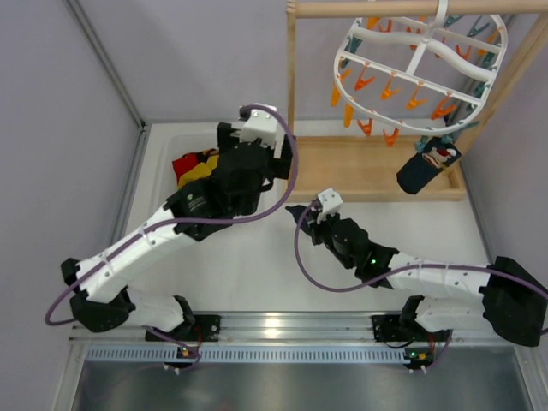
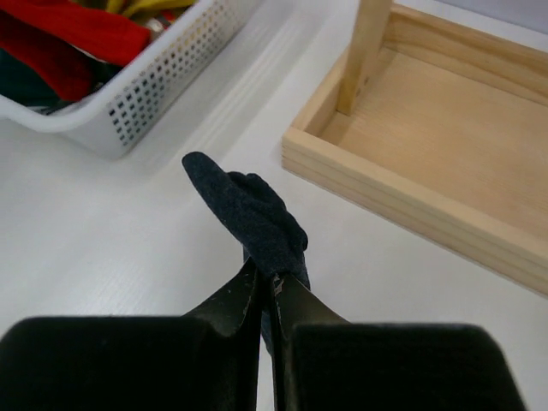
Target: Remove the socks clipped to the hanger
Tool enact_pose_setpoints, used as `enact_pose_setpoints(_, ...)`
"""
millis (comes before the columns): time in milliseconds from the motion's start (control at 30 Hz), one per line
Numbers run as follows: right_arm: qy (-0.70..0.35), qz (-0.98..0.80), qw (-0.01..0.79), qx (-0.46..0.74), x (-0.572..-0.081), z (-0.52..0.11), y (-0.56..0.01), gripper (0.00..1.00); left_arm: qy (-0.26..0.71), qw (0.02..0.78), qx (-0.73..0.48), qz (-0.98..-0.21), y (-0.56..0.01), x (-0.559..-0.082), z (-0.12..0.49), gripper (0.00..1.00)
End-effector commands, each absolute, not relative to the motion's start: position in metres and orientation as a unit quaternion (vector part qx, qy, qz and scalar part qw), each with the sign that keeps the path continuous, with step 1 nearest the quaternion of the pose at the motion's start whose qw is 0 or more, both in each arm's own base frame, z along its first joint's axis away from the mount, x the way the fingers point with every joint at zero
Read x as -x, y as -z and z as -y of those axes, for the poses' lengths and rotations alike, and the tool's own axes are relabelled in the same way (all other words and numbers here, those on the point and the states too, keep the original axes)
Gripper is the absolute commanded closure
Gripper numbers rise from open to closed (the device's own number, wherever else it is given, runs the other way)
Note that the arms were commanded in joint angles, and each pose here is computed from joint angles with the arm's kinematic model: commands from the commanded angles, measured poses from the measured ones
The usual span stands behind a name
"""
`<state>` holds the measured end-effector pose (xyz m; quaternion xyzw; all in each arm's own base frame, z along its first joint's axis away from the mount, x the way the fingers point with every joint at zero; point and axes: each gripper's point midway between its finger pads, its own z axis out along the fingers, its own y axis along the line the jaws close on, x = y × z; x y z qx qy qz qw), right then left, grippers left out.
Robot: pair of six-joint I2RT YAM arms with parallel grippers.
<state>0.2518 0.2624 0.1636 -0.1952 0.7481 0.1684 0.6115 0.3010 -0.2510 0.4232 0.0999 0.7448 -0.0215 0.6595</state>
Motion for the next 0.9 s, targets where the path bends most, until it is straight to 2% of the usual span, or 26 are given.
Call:
enact_pose_setpoints(0, -0.229, -0.716, 0.622, 0.217, -0.265, -0.312, -0.211, 1.0, 0.022, 0.657, -0.028, -0.753, -0.409, -0.283, 0.205, 0.01)
enact_pose_setpoints(67, -0.232, -0.717, 0.611, 0.241, -0.273, -0.334, -0.206, 1.0, 0.043, 0.655, -0.002, -0.754, -0.398, -0.264, 0.177, 0.01)
enact_pose_setpoints(133, -0.257, -0.697, 0.62, 0.252, -0.282, -0.36, -0.233, 1.0, 0.037, 0.641, 0.001, -0.767, -0.374, -0.252, 0.158, 0.01)
enact_pose_setpoints(200, -0.255, -0.701, 0.609, 0.27, -0.293, -0.383, -0.225, 1.0, 0.072, 0.646, 0.023, -0.759, -0.378, -0.234, 0.134, 0.01)
enact_pose_setpoints(233, -0.266, -0.684, 0.623, 0.273, -0.302, -0.399, -0.251, 1.0, 0.076, 0.64, 0.013, -0.765, -0.369, -0.227, 0.127, 0.01)
enact_pose_setpoints(367, -0.289, -0.661, 0.621, 0.306, -0.324, -0.456, -0.271, 1.0, 0.136, 0.65, 0.032, -0.747, -0.377, -0.196, 0.088, 0.01)
enact_pose_setpoints(433, -0.291, -0.645, 0.627, 0.325, -0.341, -0.485, -0.282, 1.0, 0.14, 0.649, 0.027, -0.748, -0.366, -0.191, 0.083, 0.01)
enact_pose_setpoints(467, -0.283, -0.655, 0.614, 0.336, -0.351, -0.498, -0.26, 1.0, 0.148, 0.653, 0.037, -0.742, -0.365, -0.187, 0.076, 0.01)
enact_pose_setpoints(500, -0.295, -0.635, 0.636, 0.325, -0.36, -0.511, -0.292, 1.0, 0.14, 0.649, 0.034, -0.747, -0.353, -0.188, 0.076, 0.01)
enact_pose_setpoints(533, -0.297, -0.631, 0.637, 0.328, -0.365, -0.52, -0.294, 1.0, 0.137, 0.649, 0.036, -0.748, -0.349, -0.187, 0.074, 0.01)
enact_pose_setpoints(567, -0.29, -0.641, 0.626, 0.336, -0.376, -0.534, -0.269, 1.0, 0.131, 0.649, 0.047, -0.748, -0.343, -0.188, 0.07, 0.01)
enact_pose_setpoints(600, -0.295, -0.626, 0.645, 0.324, -0.386, -0.542, -0.296, 1.0, 0.13, 0.649, 0.055, -0.747, -0.339, -0.188, 0.068, 0.01)
enact_pose_setpoints(633, -0.291, -0.625, 0.647, 0.326, -0.395, -0.548, -0.293, 1.0, 0.12, 0.644, 0.051, -0.754, -0.328, -0.19, 0.07, 0.01)
enact_pose_setpoints(667, -0.283, -0.637, 0.634, 0.335, -0.405, -0.561, -0.262, 0.98, 0.118, 0.643, 0.053, -0.755, -0.325, -0.19, 0.071, 0.01)
enact_pose_setpoints(700, -0.287, -0.623, 0.652, 0.323, -0.416, -0.565, -0.29, 0.76, 0.116, 0.641, 0.051, -0.757, -0.323, -0.191, 0.072, 0.01)
enact_pose_setpoints(733, -0.274, -0.641, 0.638, 0.328, -0.424, -0.564, -0.276, 0.59, 0.114, 0.639, 0.045, -0.76, -0.321, -0.191, 0.074, 0.01)
enact_pose_setpoints(767, -0.267, -0.65, 0.628, 0.334, -0.43, -0.567, -0.261, 0.53, 0.111, 0.637, 0.041, -0.761, -0.319, -0.192, 0.075, 0.01)
enact_pose_setpoints(833, -0.265, -0.645, 0.638, 0.326, -0.432, -0.561, -0.275, 0.45, 0.109, 0.636, 0.037, -0.763, -0.317, -0.192, 0.077, 0.01)
enact_pose_setpoints(867, -0.27, -0.632, 0.654, 0.315, -0.427, -0.551, -0.304, 0.41, 0.108, 0.636, 0.036, -0.763, -0.317, -0.192, 0.076, 0.01)
